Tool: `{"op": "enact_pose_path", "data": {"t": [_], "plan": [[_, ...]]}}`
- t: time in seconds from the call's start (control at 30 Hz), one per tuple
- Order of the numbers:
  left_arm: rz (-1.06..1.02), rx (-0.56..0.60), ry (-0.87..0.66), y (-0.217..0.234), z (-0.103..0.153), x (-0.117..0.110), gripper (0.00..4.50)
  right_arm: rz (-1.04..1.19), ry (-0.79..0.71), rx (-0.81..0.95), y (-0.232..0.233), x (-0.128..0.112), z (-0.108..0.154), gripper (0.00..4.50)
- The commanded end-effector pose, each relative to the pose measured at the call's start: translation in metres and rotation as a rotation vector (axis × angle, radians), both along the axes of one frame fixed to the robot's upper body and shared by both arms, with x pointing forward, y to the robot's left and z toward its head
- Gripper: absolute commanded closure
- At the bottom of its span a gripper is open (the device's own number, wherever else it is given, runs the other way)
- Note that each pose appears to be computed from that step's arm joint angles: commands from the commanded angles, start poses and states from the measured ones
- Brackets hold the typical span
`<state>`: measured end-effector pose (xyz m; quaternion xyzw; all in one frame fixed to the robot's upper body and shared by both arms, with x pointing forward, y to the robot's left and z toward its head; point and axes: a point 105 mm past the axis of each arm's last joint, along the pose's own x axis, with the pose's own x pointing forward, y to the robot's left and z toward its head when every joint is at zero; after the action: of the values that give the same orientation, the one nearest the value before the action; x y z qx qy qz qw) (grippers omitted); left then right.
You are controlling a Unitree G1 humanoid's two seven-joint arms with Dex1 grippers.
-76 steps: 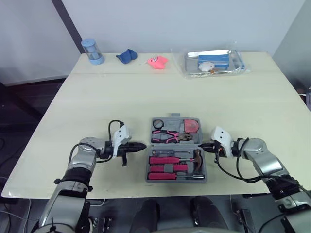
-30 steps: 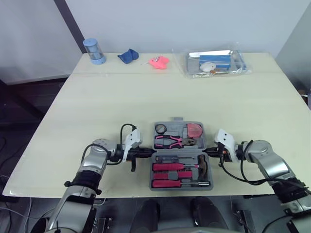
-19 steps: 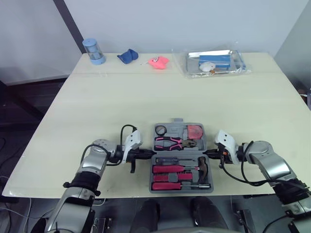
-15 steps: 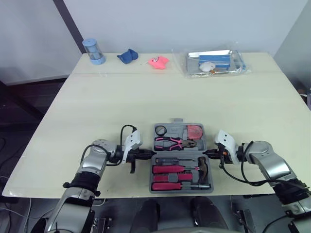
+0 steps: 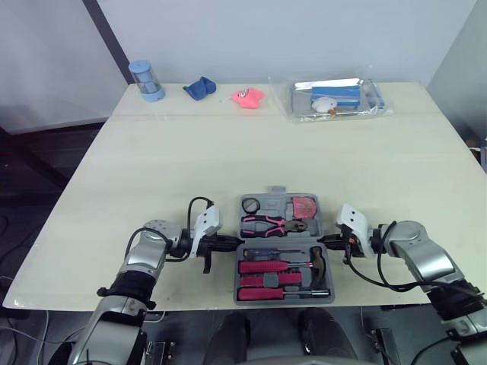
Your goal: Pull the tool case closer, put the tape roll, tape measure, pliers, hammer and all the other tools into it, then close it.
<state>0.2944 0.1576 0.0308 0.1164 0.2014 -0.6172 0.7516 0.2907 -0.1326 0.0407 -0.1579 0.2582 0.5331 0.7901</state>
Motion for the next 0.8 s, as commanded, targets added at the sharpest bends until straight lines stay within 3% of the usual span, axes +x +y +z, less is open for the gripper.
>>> {"op": "enact_pose_path", "data": {"t": [0.03,0.33,0.67,0.8], "plan": [[-0.053,-0.01,0.009,-0.007,0.0,-0.007,4.43,0.073,0.003,0.041,0.014,-0.008,0.007,4.5],[-0.033,0.004,0.004,-0.002,-0.001,-0.004,4.43,0.046,-0.028,0.015,0.007,-0.004,0.004,4.5],[0.046,-0.006,-0.103,0.026,0.023,-0.003,4.43,-0.13,-0.012,0.058,-0.034,0.008,0.017,4.5],[0.022,-0.066,-0.151,0.022,0.044,-0.012,4.43,-0.235,0.045,0.127,-0.047,0.017,0.024,4.5]]}}
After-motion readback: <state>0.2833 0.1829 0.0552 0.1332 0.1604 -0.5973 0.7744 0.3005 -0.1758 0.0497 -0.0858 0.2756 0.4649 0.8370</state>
